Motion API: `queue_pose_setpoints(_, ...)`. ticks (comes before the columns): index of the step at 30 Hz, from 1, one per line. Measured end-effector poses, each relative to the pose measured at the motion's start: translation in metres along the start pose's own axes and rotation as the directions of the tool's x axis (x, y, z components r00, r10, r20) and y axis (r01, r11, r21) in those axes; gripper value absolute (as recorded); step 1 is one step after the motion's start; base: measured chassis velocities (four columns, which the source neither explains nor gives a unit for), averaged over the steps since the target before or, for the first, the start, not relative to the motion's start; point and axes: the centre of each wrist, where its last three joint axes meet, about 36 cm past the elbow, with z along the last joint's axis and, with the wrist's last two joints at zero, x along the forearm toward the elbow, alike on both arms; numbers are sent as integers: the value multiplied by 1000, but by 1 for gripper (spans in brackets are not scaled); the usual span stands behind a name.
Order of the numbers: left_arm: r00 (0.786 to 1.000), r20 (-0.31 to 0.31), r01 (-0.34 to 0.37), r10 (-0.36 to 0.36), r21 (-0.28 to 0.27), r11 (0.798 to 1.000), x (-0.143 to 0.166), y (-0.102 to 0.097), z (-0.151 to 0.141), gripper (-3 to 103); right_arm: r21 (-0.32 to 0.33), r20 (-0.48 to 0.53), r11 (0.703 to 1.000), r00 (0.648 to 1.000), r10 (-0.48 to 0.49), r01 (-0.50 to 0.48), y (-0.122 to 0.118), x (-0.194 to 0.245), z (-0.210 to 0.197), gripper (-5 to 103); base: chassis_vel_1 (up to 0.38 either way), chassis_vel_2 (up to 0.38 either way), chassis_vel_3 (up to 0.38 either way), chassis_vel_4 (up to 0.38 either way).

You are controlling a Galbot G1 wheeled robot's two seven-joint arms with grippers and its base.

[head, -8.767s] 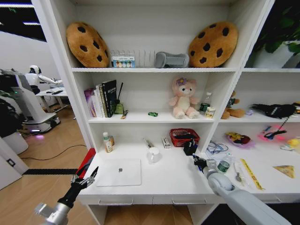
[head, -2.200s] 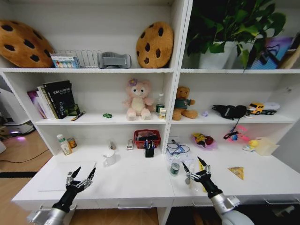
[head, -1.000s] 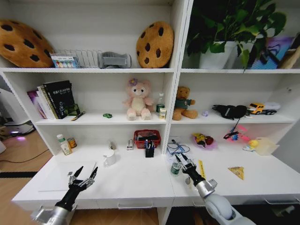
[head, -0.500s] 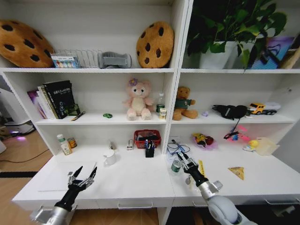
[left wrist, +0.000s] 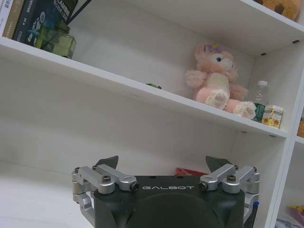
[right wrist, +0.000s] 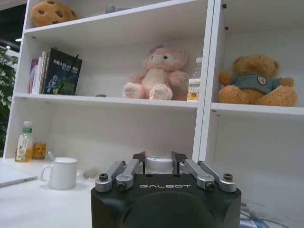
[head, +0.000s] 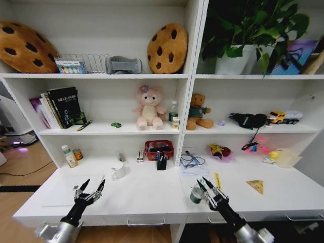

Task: Organize the objects on the table.

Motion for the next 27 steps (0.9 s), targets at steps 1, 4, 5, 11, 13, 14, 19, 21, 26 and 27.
queue_pose_setpoints(1, 1000, 1, -1, 1, 0, 1000, -1, 0, 0, 100, 3, -17, 1000, 1000, -1, 1, 2, 10, 5, 28, 0, 0, 0, 0)
queue_pose_setpoints(4, 1000, 5, -1, 1, 4, 1000, -2, 2, 1, 100, -10, -60, 1000, 998, 10, -10, 9, 34, 16, 28, 0, 0, 0, 0)
queue_pose_setpoints(5, 1000, 6, -1, 1, 4, 1000, -3, 2, 1, 100, -17, -78, 1000, 997, 11, -12, 13, 43, 21, 28, 0, 0, 0, 0)
queue_pose_setpoints(11, 1000, 8, 0, 0, 7, 1000, -4, 5, 3, 100, -31, -156, 1000, 988, 1, -5, 30, 79, 46, 28, 0, 0, 0, 0)
queue_pose_setpoints(13, 1000, 8, 1, -1, 9, 1000, -5, 6, 3, 100, -23, -196, 1000, 981, 12, -17, 31, 91, 63, 28, 0, 0, 0, 0)
queue_pose_setpoints(14, 1000, 8, 1, -1, 9, 1000, -5, 6, 3, 100, -23, -196, 1000, 981, 12, -17, 31, 91, 63, 28, 0, 0, 0, 0)
queue_pose_setpoints(19, 1000, 2, 3, -3, 9, 1000, -4, 9, 5, 100, -14, -258, 997, 964, 69, -76, 23, 106, 97, 28, 0, 0, 0, 0)
queue_pose_setpoints(21, 1000, 4, 2, -2, 8, 1000, -5, 10, 4, 100, -13, -291, 995, 953, 86, -94, 22, 113, 115, 28, 0, 0, 0, 0)
queue_pose_setpoints(26, 1000, 9, 4, -4, 9, 1000, -6, 11, 3, 100, -19, -335, 991, 935, 115, -129, 28, 123, 142, 28, 0, 0, 0, 0)
queue_pose_setpoints(27, 1000, 8, 4, -4, 8, 1000, -6, 12, 2, 100, -22, -349, 990, 929, 122, -138, 32, 126, 151, 28, 0, 0, 0, 0)
